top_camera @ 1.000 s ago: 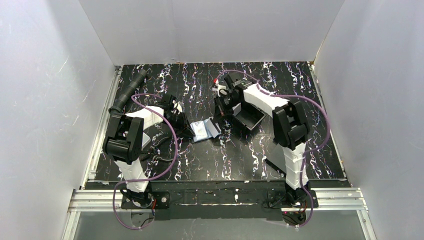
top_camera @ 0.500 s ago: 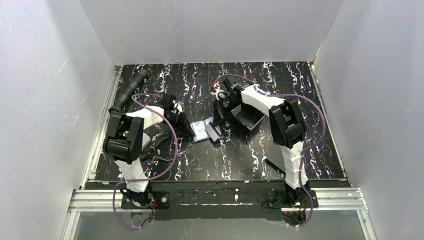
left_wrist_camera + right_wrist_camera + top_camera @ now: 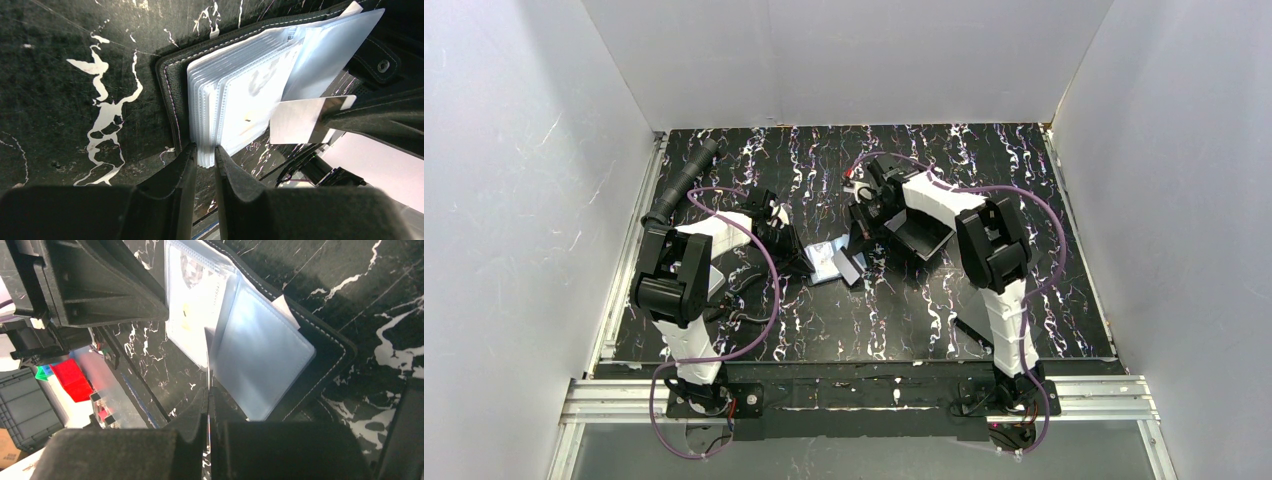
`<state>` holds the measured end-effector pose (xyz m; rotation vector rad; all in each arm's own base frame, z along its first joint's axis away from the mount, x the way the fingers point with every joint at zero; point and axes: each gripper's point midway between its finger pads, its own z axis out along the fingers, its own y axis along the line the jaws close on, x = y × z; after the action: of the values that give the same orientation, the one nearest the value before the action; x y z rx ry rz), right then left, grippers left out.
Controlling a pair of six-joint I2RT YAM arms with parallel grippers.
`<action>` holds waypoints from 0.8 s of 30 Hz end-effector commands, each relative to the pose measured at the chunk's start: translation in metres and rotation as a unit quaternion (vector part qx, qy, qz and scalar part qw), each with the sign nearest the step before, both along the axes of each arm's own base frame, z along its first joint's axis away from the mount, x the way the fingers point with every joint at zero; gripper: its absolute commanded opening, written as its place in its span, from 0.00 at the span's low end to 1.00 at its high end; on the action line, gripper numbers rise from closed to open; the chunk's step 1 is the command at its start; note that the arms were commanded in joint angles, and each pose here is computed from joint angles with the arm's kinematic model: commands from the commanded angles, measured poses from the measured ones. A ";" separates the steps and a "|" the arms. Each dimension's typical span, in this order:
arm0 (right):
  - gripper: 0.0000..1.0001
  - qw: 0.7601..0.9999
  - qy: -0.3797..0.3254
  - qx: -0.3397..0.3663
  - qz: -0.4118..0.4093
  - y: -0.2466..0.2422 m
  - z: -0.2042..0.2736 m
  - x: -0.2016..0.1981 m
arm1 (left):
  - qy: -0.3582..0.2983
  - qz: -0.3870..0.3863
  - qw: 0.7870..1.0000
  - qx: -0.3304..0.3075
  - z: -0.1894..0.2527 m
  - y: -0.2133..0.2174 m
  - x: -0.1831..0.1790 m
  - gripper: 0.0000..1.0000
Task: Put the credit cards into the card holder
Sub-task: Insert the credit card into the card holder.
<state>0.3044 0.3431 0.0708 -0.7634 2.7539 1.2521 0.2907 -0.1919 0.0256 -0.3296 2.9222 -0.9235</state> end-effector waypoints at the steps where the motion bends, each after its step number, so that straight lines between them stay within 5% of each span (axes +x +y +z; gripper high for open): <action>1: 0.01 1.000 -0.004 0.028 0.007 0.012 0.003 0.008 | 0.027 -0.012 0.999 0.038 -0.019 0.009 -0.014 0.16; 24: 0.01 0.995 -0.060 0.056 -0.051 0.031 -0.007 0.051 | 0.028 -0.015 0.999 0.039 -0.018 0.010 -0.015 0.15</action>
<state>0.3332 0.3675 0.0678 -0.6848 2.6516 1.3164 0.2905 -0.1918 0.0258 -0.3196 2.9237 -0.9241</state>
